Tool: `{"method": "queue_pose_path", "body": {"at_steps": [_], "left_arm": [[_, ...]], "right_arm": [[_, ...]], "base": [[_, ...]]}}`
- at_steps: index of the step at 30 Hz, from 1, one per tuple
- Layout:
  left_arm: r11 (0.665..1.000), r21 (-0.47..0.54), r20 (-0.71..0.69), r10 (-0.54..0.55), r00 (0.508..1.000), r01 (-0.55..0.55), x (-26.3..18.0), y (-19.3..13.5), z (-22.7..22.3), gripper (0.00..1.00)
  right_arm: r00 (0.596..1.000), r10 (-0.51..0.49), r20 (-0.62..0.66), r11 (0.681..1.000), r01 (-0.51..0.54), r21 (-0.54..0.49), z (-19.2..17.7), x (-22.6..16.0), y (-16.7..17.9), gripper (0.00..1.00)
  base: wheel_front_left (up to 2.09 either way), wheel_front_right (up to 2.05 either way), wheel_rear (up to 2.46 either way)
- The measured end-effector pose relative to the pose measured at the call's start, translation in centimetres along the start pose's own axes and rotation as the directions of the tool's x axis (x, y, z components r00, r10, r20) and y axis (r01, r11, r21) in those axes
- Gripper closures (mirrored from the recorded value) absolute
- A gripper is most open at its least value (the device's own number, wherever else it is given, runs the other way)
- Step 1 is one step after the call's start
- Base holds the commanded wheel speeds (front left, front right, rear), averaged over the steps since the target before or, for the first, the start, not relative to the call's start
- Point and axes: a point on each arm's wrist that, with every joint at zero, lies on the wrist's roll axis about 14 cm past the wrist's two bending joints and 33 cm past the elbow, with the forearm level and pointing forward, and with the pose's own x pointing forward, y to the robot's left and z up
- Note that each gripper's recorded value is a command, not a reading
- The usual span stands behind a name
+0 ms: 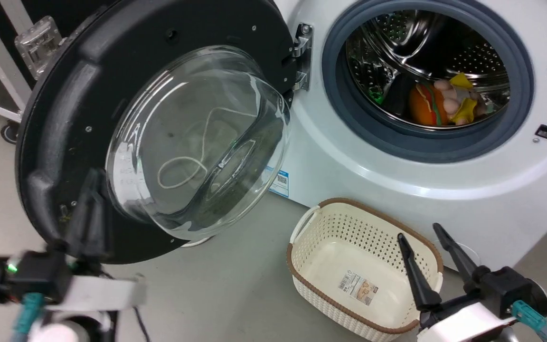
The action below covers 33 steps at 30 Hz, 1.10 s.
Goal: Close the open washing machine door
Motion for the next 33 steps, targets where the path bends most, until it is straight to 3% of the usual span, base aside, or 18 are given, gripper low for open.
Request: {"method": "queue_pose_path", "body": {"at_steps": [7, 13, 17, 20, 23, 30, 33], "left_arm": [[0.996, 0.069, 0.143, 0.039, 0.989, -0.049, 2.7, 4.7, 4.3, 1.00], [0.993, 0.017, 0.022, 0.118, 0.993, -0.119, 5.7, 9.3, 1.6, 1.00], [0.958, -0.161, -0.049, 0.234, 0.971, -0.239, 7.4, 13.1, 0.3, 1.00], [0.881, -0.317, -0.179, 0.307, 0.935, -0.350, 7.6, 15.4, -2.2, 1.00], [0.809, -0.433, -0.299, 0.288, 0.910, -0.398, 7.6, 15.9, -4.6, 1.00], [0.562, -0.691, -0.463, 0.140, 0.875, -0.455, 6.5, 15.6, -7.6, 1.00], [0.481, -0.757, -0.482, 0.047, 0.875, -0.443, 6.0, 14.6, -7.9, 1.00]], "right_arm": [[1.000, 0.007, 0.005, 1.000, -0.007, 0.010, -0.3, 0.1, 0.2, 0.00], [1.000, 0.004, -0.004, 0.999, -0.004, 0.036, -1.1, 0.3, 0.0, 0.00], [1.000, 0.006, -0.009, 0.999, -0.005, 0.054, -1.7, 0.3, 0.0, 0.00], [1.000, 0.006, -0.014, 0.998, -0.005, 0.066, -2.0, 0.3, 0.0, 0.00], [1.000, -0.007, -0.012, 0.996, 0.008, 0.089, -2.2, 0.2, -0.3, 0.00], [1.000, 0.002, 0.003, 0.994, -0.003, 0.105, -2.0, 0.4, 0.0, 0.00], [1.000, 0.011, 0.011, 0.994, -0.012, 0.104, -1.8, 0.5, 0.4, 0.00]], "base": [[0.00, 0.00, 0.00], [0.00, 0.00, 0.00], [0.00, 0.00, 0.00], [0.00, 0.00, 0.00], [0.00, 0.00, 0.00], [0.00, 0.00, 0.00], [0.00, 0.00, 0.00]]}}
